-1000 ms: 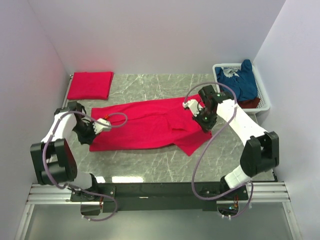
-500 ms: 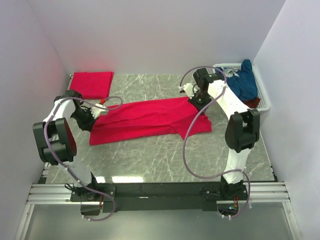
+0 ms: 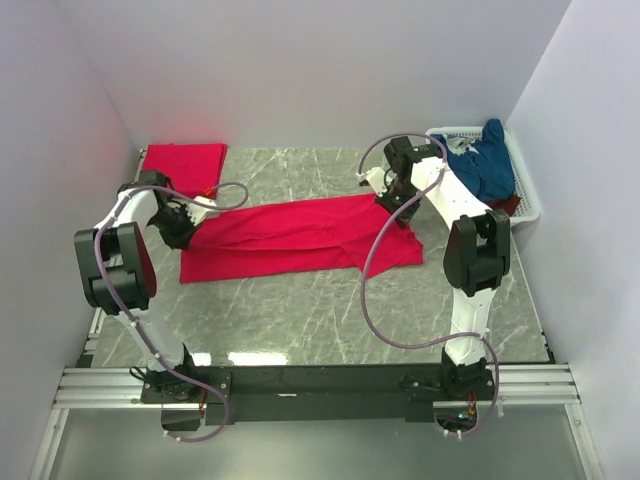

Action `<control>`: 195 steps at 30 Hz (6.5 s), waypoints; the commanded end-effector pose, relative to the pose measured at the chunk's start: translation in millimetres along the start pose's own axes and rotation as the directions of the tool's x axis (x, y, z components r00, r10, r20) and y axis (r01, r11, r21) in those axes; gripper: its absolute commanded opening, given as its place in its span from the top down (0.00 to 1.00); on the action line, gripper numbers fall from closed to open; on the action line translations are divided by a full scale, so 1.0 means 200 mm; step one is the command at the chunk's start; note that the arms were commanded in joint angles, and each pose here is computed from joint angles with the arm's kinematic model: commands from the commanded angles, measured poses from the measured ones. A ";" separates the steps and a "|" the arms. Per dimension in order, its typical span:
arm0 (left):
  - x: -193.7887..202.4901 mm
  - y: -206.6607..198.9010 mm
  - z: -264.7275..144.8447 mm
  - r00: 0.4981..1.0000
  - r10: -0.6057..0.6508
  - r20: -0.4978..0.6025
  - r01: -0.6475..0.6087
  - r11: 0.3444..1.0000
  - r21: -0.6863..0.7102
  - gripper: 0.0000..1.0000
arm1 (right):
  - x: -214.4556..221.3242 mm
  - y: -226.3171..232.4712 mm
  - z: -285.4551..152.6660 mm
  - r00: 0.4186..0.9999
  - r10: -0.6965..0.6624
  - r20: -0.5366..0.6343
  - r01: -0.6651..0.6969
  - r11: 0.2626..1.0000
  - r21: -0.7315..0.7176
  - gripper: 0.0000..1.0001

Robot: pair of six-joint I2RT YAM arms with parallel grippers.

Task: Fold and stack the t-shirts
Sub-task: Fold the tshirt

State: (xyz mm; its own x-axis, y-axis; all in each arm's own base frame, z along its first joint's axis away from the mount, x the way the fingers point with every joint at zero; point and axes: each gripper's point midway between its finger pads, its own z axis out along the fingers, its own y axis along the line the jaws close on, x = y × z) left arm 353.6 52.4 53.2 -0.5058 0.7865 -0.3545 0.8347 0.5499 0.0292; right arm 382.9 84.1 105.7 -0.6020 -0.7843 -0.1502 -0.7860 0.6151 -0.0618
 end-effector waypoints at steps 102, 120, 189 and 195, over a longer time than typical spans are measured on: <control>0.46 -0.31 0.04 0.626 -0.778 -0.059 0.778 0.617 0.117 0.99 | 0.54 0.07 0.19 0.789 0.608 -0.082 -0.607 0.752 -0.258 1.00; -0.12 -0.16 -0.52 0.853 -0.341 0.395 0.362 0.932 0.022 0.01 | 0.44 0.14 -0.13 0.804 0.592 0.056 -0.546 0.773 -0.323 0.58; -1.66 -1.91 0.51 0.395 0.622 0.676 -0.668 0.699 -0.254 0.51 | 0.45 0.13 0.29 0.621 0.775 -0.118 -0.746 0.537 -0.394 0.92; -1.65 -1.90 0.59 0.407 0.640 0.652 -0.676 0.691 -0.256 0.56 | 0.45 0.13 0.29 0.625 0.772 -0.116 -0.741 0.540 -0.399 0.98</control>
State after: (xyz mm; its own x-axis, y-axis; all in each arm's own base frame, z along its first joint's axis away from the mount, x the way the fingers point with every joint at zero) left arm 224.4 -435.5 36.0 0.4264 0.5309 -0.7324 0.8856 -0.0801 0.4576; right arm 308.0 38.9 29.4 -0.9994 -0.0359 0.0011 -0.0311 0.8799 0.4742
